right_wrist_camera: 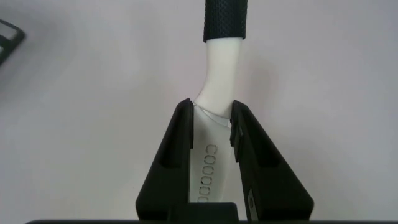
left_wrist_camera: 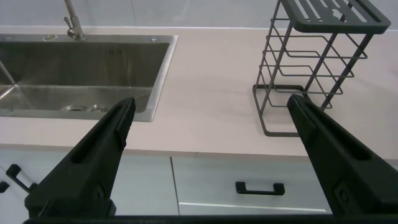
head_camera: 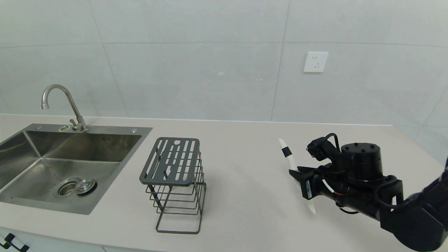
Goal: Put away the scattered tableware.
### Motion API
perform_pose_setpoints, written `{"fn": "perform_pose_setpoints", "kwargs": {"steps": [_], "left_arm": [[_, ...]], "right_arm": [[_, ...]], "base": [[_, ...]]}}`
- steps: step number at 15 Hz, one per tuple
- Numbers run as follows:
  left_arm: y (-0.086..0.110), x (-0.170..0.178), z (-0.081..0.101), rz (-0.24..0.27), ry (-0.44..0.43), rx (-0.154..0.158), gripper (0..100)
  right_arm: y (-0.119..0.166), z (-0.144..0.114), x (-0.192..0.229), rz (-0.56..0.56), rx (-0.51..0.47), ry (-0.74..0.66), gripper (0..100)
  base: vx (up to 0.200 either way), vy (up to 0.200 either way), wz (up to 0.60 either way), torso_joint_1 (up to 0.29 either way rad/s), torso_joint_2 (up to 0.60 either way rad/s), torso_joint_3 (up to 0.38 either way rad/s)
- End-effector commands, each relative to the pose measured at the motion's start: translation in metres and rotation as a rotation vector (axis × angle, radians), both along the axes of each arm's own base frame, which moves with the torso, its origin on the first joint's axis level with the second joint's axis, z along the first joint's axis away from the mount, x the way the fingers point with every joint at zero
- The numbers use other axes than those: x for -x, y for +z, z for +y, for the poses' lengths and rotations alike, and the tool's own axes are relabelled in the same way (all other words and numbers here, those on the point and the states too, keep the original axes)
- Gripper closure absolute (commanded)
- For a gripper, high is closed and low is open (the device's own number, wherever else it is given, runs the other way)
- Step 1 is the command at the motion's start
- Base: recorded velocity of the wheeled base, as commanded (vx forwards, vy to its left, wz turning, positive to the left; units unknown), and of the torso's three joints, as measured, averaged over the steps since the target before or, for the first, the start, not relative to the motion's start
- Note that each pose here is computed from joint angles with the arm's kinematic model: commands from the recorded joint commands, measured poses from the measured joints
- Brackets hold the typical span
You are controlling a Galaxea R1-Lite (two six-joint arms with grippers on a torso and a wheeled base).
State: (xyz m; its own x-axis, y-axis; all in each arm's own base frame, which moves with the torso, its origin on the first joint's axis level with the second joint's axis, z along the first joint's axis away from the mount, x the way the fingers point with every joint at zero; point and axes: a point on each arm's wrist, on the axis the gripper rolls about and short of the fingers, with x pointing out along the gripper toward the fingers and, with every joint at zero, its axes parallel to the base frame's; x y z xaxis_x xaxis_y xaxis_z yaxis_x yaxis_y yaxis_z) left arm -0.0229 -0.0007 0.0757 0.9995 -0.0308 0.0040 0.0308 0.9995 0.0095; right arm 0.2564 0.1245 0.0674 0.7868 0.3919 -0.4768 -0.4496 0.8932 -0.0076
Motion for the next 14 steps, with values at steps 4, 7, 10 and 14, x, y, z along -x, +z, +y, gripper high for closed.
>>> {"fn": "perform_pose_setpoints", "kwargs": {"steps": [4,7,10,14], "left_arm": [[0.000,0.000,0.000,0.001,-0.007,0.000,0],[0.000,0.000,0.000,0.001,-0.011,0.003,0],[0.000,0.000,0.000,0.000,-0.014,0.006,0],[0.001,0.000,-0.002,-0.022,-0.104,-0.110,0]], "right_arm": [[0.037,0.005,0.022,-0.157,-0.108,0.152,100],[0.039,0.004,0.036,-0.209,-0.137,0.259,100],[0.042,0.004,0.039,-0.291,-0.154,0.391,100],[0.031,-0.001,0.052,-0.303,-0.128,0.517,100]], "base": [[0.000,0.000,0.00,0.000,0.00,0.000],[0.000,0.000,0.00,0.000,0.00,0.000],[0.000,0.000,0.00,0.000,0.00,0.000],[0.000,0.000,0.00,0.000,0.00,0.000]]}}
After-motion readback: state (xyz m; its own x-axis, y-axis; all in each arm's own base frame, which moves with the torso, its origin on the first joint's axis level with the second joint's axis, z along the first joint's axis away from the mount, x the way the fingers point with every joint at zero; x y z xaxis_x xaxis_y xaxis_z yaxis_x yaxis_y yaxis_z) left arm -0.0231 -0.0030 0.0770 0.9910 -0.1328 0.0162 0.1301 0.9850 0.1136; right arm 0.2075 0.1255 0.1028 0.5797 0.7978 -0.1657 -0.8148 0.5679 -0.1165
